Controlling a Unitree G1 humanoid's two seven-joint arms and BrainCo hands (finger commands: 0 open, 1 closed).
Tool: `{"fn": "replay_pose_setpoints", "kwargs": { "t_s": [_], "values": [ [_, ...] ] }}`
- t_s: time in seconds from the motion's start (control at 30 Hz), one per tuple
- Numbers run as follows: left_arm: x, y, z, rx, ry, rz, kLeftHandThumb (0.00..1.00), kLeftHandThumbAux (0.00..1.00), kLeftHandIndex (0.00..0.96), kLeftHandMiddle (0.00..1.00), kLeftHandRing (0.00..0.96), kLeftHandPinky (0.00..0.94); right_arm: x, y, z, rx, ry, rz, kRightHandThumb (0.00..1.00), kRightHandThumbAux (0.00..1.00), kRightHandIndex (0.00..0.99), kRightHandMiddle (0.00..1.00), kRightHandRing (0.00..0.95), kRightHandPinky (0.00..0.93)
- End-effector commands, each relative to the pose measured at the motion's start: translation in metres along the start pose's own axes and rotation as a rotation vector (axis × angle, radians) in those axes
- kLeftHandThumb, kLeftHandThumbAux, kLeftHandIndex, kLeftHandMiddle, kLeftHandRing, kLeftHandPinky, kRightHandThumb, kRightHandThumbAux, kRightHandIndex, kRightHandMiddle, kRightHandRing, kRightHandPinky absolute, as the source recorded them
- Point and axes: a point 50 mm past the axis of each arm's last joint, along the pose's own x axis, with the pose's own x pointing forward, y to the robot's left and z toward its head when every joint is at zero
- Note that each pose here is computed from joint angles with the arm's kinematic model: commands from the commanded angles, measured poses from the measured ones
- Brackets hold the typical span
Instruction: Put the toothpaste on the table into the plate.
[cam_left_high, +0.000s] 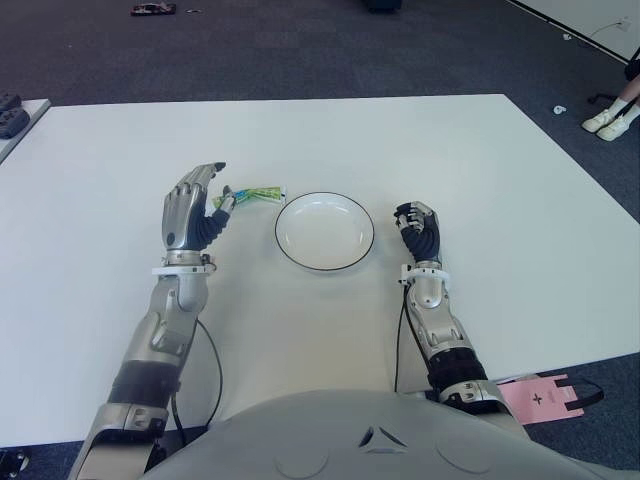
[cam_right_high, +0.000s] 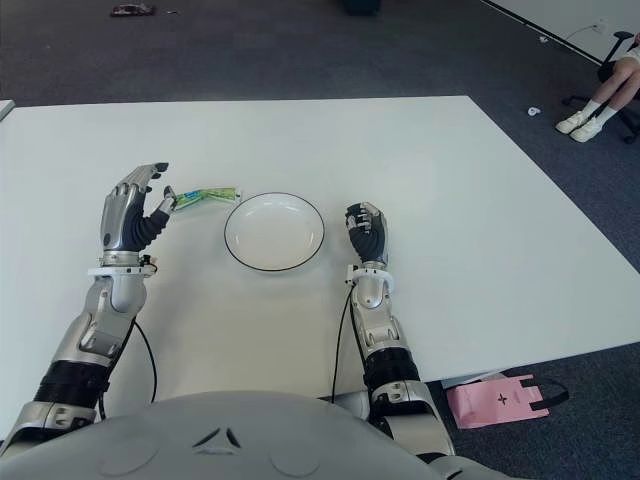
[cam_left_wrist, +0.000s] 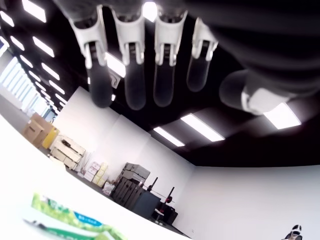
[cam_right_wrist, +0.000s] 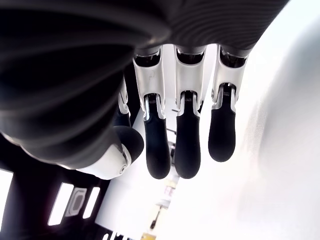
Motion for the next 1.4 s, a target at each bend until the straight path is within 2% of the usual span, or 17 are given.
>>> {"fn": "replay_pose_setpoints", "kwargs": {
  "t_s": [0.03,0.2,0.27,0.47,0.77,0.87,1.23,1.4],
  "values": [
    [0.008,-0.002,-0.001,0.064,-0.027,-0.034,0.616,0.253,0.114,0.17,0.239,0.336,-0.028,0.008,-0.041,-0.035,0.217,0.047,0.707,0.731,0.421,0.491,0.506,0.528],
    [0.024,-0.004,-0.006,0.161,-0.03,-0.102,0.611,0.254,0.041,0.097,0.17,0.262,-0.029,0.008,-0.041,-0.02,0.222,0.049,0.707,0.73,0.421,0.489,0.503,0.529],
    [0.029,-0.005,-0.009,0.183,-0.021,-0.125,0.615,0.241,0.016,0.058,0.122,0.205,-0.029,0.008,-0.041,-0.018,0.221,0.048,0.706,0.73,0.421,0.487,0.5,0.527],
    [0.04,-0.01,-0.014,0.245,-0.01,-0.198,0.606,0.219,0.001,0.02,0.078,0.179,-0.029,0.008,-0.041,-0.033,0.212,0.042,0.706,0.73,0.421,0.49,0.502,0.526],
    [0.055,-0.012,-0.011,0.284,-0.043,-0.302,0.581,0.2,0.0,0.0,0.026,0.131,-0.03,0.007,-0.041,-0.036,0.209,0.035,0.706,0.731,0.421,0.493,0.506,0.528],
    [0.062,-0.012,-0.01,0.298,-0.052,-0.369,0.58,0.193,0.0,0.0,0.01,0.115,-0.031,0.006,-0.042,-0.035,0.216,0.032,0.706,0.731,0.421,0.493,0.507,0.529],
    [0.087,-0.019,-0.007,0.406,-0.053,-0.554,0.553,0.195,0.0,0.0,0.0,0.071,-0.032,0.006,-0.043,-0.03,0.222,0.031,0.707,0.731,0.42,0.491,0.504,0.53],
    [0.091,-0.021,-0.006,0.433,-0.063,-0.621,0.55,0.201,0.0,0.0,0.0,0.063,-0.032,0.006,-0.043,-0.041,0.219,0.033,0.707,0.731,0.42,0.492,0.507,0.531]
  ]
}}
